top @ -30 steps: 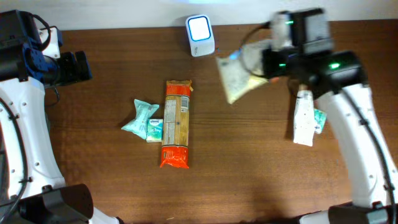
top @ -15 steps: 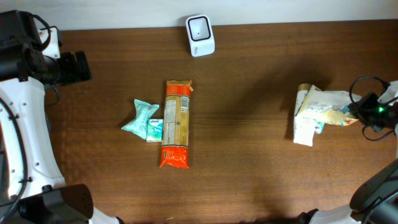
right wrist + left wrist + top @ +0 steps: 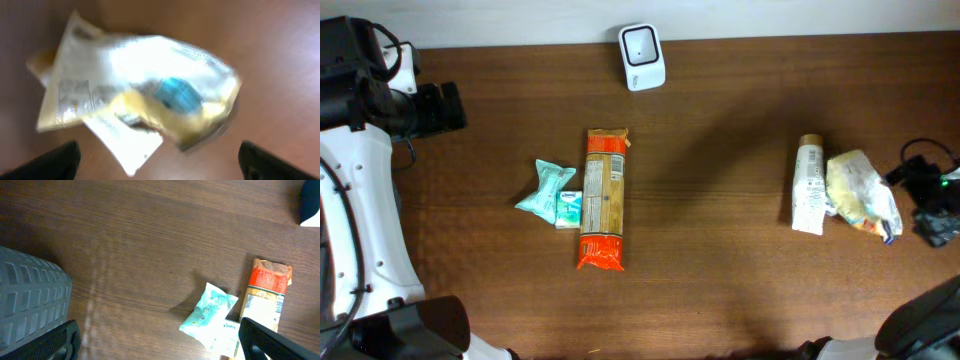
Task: Scan the item barcode
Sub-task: 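Carry the snack bag to the right table side and release it, then reach the right gripper to the orange pasta package and grasp it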
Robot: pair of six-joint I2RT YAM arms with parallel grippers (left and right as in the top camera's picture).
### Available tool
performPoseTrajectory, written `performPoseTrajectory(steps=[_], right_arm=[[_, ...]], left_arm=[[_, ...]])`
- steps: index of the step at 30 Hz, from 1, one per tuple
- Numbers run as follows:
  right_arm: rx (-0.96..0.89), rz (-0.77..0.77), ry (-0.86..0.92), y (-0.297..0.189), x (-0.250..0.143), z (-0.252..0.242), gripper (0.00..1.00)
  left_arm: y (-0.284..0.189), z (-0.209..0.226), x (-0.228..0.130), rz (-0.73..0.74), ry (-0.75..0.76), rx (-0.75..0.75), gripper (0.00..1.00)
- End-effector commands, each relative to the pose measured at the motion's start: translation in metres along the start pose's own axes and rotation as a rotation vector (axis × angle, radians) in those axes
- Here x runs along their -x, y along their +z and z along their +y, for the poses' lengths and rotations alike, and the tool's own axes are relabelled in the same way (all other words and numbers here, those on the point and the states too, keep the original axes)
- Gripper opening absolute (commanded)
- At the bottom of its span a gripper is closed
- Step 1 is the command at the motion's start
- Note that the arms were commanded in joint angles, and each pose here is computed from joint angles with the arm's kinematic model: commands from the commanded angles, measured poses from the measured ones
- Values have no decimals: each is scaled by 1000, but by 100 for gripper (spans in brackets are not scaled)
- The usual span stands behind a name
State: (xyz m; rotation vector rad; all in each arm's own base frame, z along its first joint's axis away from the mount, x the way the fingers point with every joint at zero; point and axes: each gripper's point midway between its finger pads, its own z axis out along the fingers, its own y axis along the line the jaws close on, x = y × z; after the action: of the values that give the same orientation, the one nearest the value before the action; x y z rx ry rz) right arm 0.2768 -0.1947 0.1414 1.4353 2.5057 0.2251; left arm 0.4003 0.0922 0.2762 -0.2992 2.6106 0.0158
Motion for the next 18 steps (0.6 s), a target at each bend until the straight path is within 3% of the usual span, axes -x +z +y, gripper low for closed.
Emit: performPoseTrajectory(steps=[1, 3, 5, 7, 10, 13, 18], right_arm=[[-82, -148, -24, -58, 19, 3, 99], [64, -109, -201, -66, 5, 50, 99], [257, -22, -356, -62, -31, 113, 99], [335, 43, -484, -52, -65, 157, 99], [360, 157, -693, -24, -130, 211, 100], [368, 297, -887, 20, -213, 256, 89], [341, 555, -958, 93, -334, 277, 76]], left_arm=[[-3, 1, 1, -8, 6, 1, 99], [-3, 1, 1, -8, 7, 1, 99], [-3, 1, 1, -8, 7, 1, 99], [-3, 1, 1, -8, 7, 1, 99], [-3, 1, 1, -8, 7, 1, 99], [-3, 1, 1, -8, 7, 1, 99], [-3, 1, 1, -8, 7, 1, 99]])
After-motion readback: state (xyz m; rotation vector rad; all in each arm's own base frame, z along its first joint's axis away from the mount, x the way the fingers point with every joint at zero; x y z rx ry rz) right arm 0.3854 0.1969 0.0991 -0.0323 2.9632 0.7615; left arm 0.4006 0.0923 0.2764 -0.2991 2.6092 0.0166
